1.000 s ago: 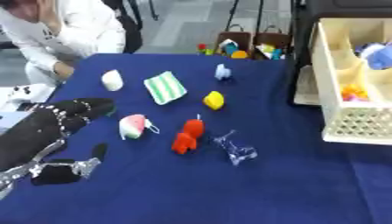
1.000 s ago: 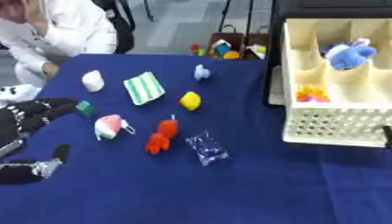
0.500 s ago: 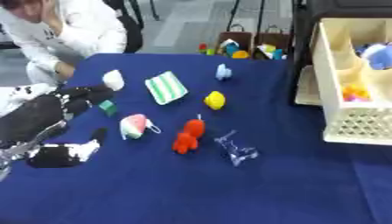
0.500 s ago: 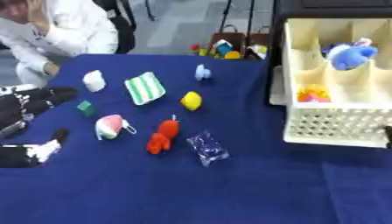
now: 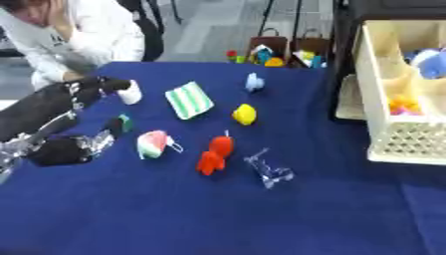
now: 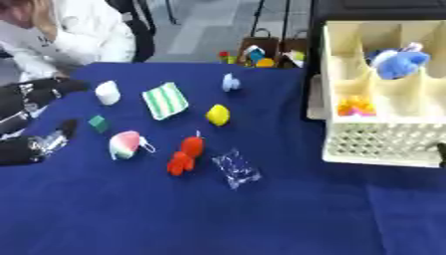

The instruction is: Pick up objects from table and place into drawer.

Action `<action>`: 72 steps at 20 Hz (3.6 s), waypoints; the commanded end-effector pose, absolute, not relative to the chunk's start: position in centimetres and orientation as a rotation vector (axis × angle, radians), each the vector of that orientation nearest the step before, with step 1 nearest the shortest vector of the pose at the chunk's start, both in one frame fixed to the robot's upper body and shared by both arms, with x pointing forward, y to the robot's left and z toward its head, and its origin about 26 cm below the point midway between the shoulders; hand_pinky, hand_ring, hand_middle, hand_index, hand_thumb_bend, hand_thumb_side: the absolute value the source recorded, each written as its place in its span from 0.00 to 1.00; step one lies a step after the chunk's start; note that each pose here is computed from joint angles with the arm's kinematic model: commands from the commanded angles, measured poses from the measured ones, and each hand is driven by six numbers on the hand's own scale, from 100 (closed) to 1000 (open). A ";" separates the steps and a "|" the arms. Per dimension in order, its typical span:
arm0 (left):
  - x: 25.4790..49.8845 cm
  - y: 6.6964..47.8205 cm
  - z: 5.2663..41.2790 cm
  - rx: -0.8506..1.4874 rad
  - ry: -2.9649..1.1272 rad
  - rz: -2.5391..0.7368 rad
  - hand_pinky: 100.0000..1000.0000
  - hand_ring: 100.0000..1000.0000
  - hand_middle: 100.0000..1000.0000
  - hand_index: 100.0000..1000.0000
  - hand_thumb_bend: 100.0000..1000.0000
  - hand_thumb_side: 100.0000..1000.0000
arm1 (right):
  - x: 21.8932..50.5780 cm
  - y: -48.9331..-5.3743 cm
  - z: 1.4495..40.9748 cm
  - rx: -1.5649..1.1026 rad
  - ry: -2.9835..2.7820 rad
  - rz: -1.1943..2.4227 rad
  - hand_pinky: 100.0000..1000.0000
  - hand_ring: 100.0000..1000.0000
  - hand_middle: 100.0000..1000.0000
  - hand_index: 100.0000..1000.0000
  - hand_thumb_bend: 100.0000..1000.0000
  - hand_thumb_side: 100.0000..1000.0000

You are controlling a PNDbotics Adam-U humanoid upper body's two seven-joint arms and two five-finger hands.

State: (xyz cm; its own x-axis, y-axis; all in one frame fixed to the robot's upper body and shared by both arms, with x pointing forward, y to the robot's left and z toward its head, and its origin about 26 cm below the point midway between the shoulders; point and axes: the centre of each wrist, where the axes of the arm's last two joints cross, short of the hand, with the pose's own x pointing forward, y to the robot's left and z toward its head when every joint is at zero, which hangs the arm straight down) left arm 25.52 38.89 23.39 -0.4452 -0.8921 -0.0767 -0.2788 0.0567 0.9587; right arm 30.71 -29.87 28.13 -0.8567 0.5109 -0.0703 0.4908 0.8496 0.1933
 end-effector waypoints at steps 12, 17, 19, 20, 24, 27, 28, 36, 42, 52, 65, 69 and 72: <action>26.2 37.6 25.6 1.144 -1.606 -1.537 0.75 0.87 0.86 1.00 0.00 0.92 | 30.4 -29.9 28.8 0.765 2.884 0.236 0.59 0.61 0.61 0.74 0.00 0.80; 26.6 37.4 26.2 1.124 -1.494 -1.537 0.76 0.89 0.88 1.00 0.00 0.98 | 30.4 -29.8 28.8 0.761 2.887 0.239 0.59 0.61 0.61 0.73 0.00 0.80; 26.9 37.5 26.2 1.113 -1.465 -1.526 0.77 0.90 0.90 1.00 0.00 1.00 | 30.4 -29.8 28.8 0.759 2.887 0.242 0.59 0.61 0.61 0.73 0.00 0.80; 27.1 37.6 26.2 1.105 -1.458 -1.519 0.77 0.90 0.90 1.00 0.00 1.00 | 30.4 -29.8 28.8 0.758 2.887 0.243 0.59 0.61 0.61 0.73 0.00 0.80; 27.6 37.8 25.6 1.034 -1.429 -1.502 0.86 0.96 0.94 1.00 0.04 1.00 | 30.4 -29.7 28.7 0.755 2.891 0.250 0.59 0.61 0.61 0.73 0.00 0.80; 28.0 38.1 25.3 0.999 -1.400 -1.477 0.83 0.94 0.92 1.00 0.10 1.00 | 30.4 -29.7 28.7 0.752 2.892 0.254 0.59 0.61 0.60 0.73 0.00 0.79; 28.1 38.3 25.1 0.986 -1.385 -1.469 0.83 0.94 0.92 1.00 0.11 1.00 | 30.5 -29.6 28.7 0.751 2.892 0.256 0.59 0.61 0.60 0.73 0.00 0.79; 29.2 39.4 24.3 0.943 -1.307 -1.403 0.82 0.94 0.91 1.00 0.20 0.81 | 30.5 -29.6 28.6 0.749 2.894 0.269 0.59 0.60 0.60 0.73 0.00 0.79; 29.7 40.1 23.4 0.938 -1.241 -1.402 0.82 0.95 0.92 1.00 0.24 0.89 | 30.5 -29.6 28.6 0.747 2.894 0.277 0.59 0.60 0.60 0.72 0.00 0.79; 30.8 41.2 22.3 0.952 -1.175 -1.418 0.81 0.94 0.92 1.00 0.21 0.91 | 30.5 -29.4 28.7 0.734 2.893 0.287 0.59 0.60 0.60 0.72 0.00 0.78; 32.2 42.5 20.1 0.968 -1.094 -1.417 0.78 0.93 0.90 1.00 0.23 0.78 | 30.6 -29.2 28.9 0.716 2.886 0.305 0.59 0.60 0.59 0.72 0.00 0.79; 32.4 42.7 19.7 0.964 -1.076 -1.422 0.78 0.93 0.90 1.00 0.24 0.80 | 30.6 -29.2 28.8 0.713 2.885 0.309 0.59 0.60 0.59 0.72 0.00 0.79; 32.6 42.8 19.5 0.965 -1.061 -1.423 0.78 0.93 0.91 1.00 0.26 0.83 | 30.6 -29.1 28.9 0.710 2.885 0.309 0.59 0.60 0.59 0.72 0.00 0.79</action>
